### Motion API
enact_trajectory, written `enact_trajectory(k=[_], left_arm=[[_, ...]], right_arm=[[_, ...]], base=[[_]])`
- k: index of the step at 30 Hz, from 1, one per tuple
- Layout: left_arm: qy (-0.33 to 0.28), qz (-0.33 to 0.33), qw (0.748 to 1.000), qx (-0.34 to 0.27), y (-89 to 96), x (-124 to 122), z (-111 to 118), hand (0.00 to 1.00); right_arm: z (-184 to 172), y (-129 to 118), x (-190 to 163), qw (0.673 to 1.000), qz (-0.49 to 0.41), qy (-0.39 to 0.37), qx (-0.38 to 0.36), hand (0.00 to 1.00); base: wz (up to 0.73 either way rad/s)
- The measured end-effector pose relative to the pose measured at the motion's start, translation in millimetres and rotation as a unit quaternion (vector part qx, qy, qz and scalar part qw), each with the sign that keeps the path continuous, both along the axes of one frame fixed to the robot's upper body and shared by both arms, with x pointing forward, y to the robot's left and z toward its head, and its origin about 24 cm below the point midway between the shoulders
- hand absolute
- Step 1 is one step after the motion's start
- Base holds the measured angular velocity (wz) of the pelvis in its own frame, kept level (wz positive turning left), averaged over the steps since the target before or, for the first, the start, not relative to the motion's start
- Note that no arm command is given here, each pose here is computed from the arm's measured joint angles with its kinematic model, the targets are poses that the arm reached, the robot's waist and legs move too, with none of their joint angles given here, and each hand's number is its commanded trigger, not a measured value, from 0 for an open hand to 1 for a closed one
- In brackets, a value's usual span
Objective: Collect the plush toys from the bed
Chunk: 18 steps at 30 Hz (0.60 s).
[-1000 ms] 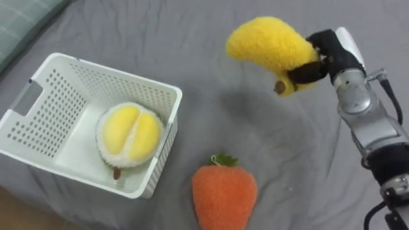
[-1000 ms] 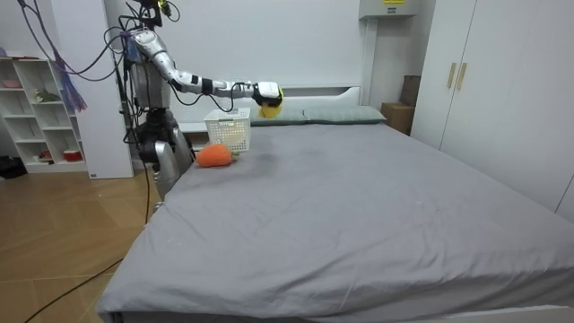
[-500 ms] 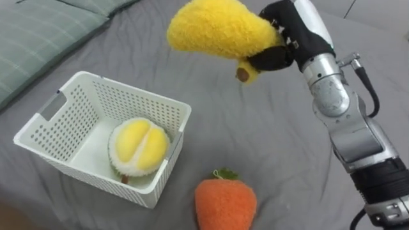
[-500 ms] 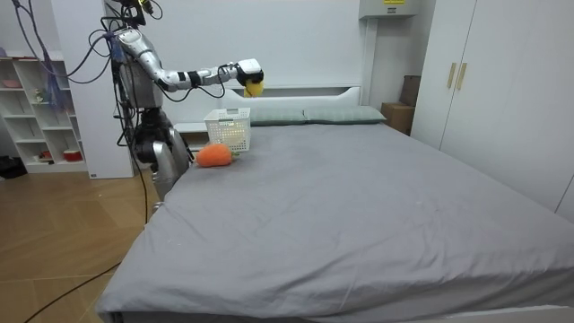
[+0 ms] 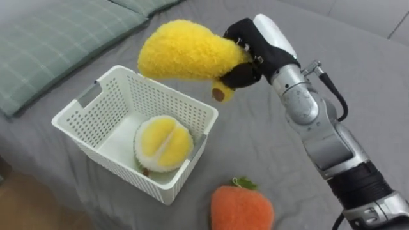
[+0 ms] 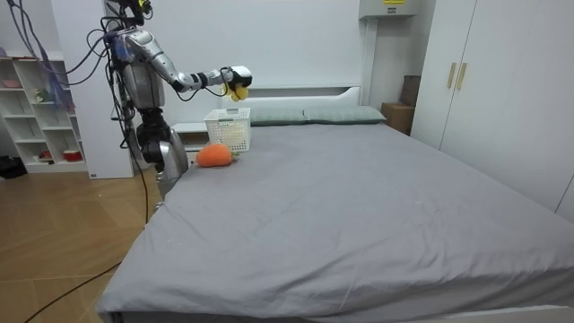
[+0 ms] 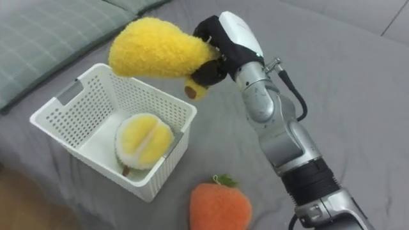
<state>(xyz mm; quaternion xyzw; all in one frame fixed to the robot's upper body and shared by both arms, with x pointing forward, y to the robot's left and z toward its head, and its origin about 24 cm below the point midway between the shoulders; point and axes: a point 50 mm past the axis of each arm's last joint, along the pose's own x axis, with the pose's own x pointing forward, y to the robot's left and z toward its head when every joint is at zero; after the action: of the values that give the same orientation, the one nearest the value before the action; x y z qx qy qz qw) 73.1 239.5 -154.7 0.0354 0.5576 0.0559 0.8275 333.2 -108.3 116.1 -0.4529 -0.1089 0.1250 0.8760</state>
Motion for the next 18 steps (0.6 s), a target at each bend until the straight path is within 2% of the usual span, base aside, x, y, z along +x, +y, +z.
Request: enact_trajectory(k=[1,2,3,5,11,18], left_arm=[[0.006,0.009,1.000,-0.002,0.0,-1.8,-0.9,0.00],[0.012,0.005,1.000,0.000,-0.6,-1.6,-1.4,0.00],[0.014,0.004,1.000,0.000,-0.7,-2.0,-1.6,0.00],[0.022,0.005,1.000,0.001,-0.6,-3.8,-2.1,0.00],[0.051,-0.043,0.998,0.023,-2.3,-6.6,-3.5,0.00],[0.072,-0.050,0.996,0.026,-3.8,-10.1,-4.9,0.00]], right_arm=[[-1.4,4.1,-0.5,1.000,0.003,0.006,-0.002,0.86],[-2.1,6.3,-0.6,1.000,0.003,0.010,-0.002,0.71],[-2.4,7.5,-0.7,1.000,0.004,0.011,-0.001,0.65],[-3.1,11.2,-1.0,1.000,0.005,0.016,0.005,0.00],[-4.9,16.6,-1.4,0.999,0.005,0.029,0.013,0.00],[-11.4,16.7,-0.2,0.999,-0.003,0.046,0.014,0.00]], base=[[0.32],[0.35],[0.36],[0.33],[0.33],[0.20]])
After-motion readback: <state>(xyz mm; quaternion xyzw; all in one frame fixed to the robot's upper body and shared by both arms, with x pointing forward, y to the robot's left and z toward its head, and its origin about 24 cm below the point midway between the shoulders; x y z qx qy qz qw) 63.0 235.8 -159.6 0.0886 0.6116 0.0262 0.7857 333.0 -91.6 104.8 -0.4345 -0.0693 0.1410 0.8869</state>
